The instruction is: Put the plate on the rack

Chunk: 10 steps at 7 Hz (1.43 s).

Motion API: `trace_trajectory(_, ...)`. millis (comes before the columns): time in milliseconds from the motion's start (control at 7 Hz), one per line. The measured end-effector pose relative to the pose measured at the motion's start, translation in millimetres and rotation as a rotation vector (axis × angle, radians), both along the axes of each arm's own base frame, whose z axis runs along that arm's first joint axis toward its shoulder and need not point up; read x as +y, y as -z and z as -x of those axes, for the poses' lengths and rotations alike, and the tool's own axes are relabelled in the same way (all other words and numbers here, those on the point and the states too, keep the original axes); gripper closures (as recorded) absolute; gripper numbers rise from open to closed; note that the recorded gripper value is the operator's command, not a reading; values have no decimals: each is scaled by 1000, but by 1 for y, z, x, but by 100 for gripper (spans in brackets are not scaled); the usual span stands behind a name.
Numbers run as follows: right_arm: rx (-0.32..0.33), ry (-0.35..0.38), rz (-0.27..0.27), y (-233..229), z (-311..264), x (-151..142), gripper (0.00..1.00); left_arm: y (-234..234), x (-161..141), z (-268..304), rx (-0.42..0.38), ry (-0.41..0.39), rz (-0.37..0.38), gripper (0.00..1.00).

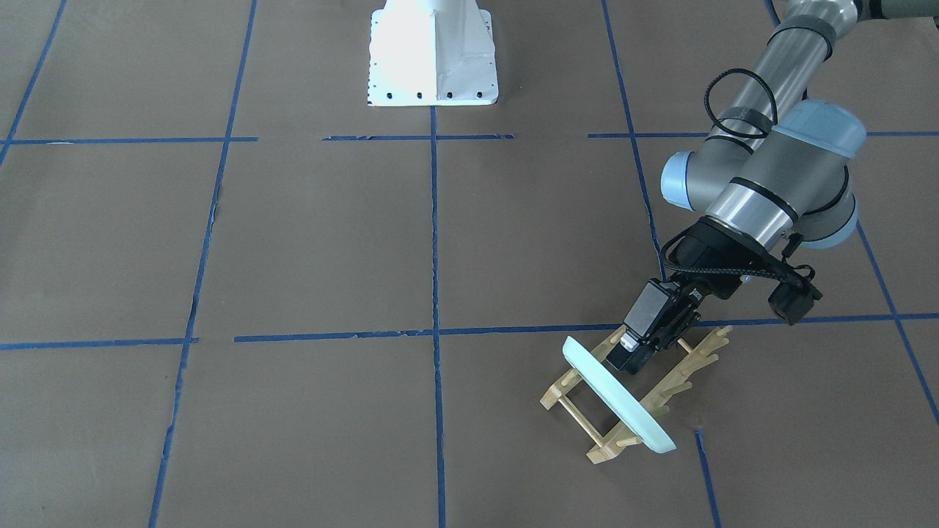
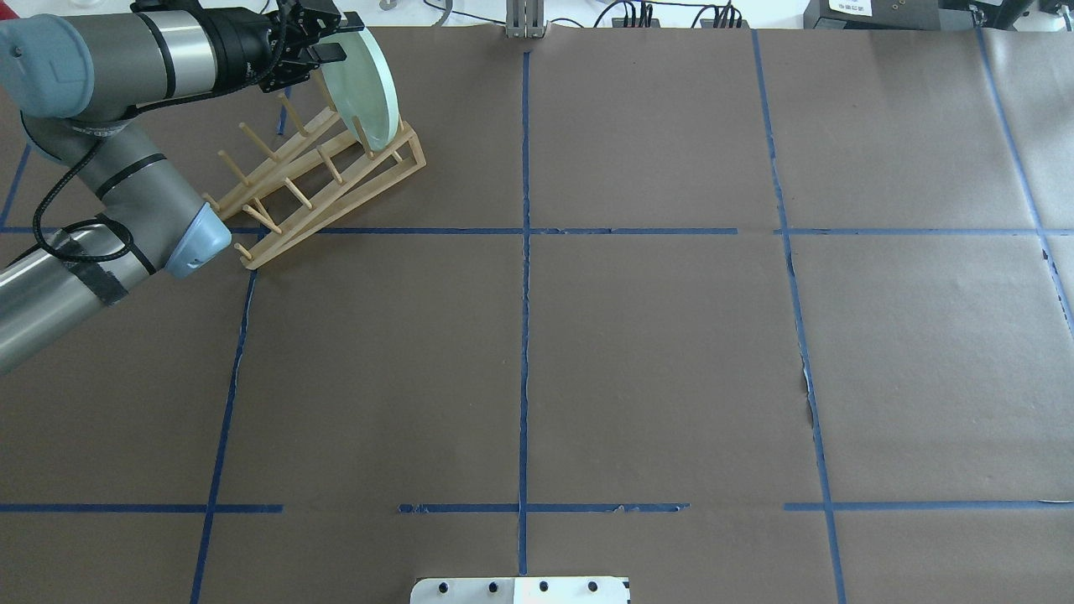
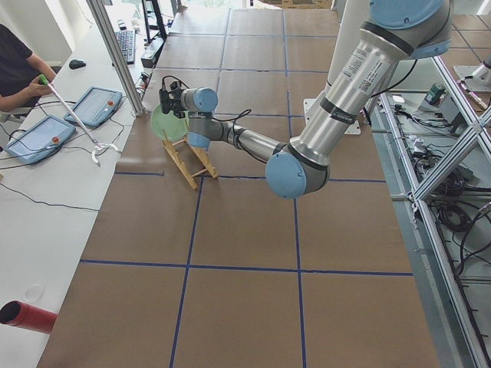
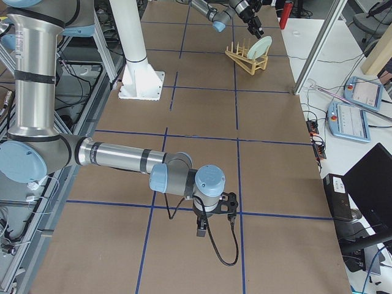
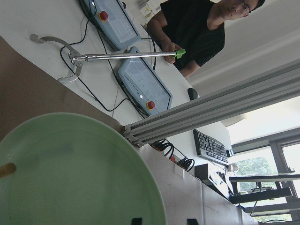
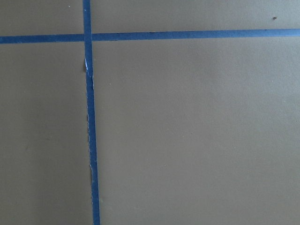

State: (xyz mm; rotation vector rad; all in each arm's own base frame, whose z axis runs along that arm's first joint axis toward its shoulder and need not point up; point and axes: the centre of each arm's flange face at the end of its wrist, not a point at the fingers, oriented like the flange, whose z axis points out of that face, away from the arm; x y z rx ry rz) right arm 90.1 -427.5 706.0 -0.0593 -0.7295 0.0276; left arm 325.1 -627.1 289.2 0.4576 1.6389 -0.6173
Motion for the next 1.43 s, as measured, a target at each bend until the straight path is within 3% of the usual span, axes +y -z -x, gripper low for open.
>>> trace_trajectory(286,0,0,0,0,0,0,0,8,11,32,-23,-3,-22,0)
trace_trajectory(429,0,0,0,0,0,0,0,6,18,61,-117,-26,-25,0)
trace_trajectory(714,0,0,0,0,0,0,0,-16,22,136,-410,-82,-44,0)
trace_trajectory(1000,0,0,0,0,0,0,0,-92,30,220,-672,-159,-70,0)
trace_trajectory(1143,0,0,0,0,0,0,0,-134,32,263,-821,-220,-74,0)
trace_trajectory(1429,0,0,0,0,0,0,0,-207,42,363,-1072,-428,-68,0)
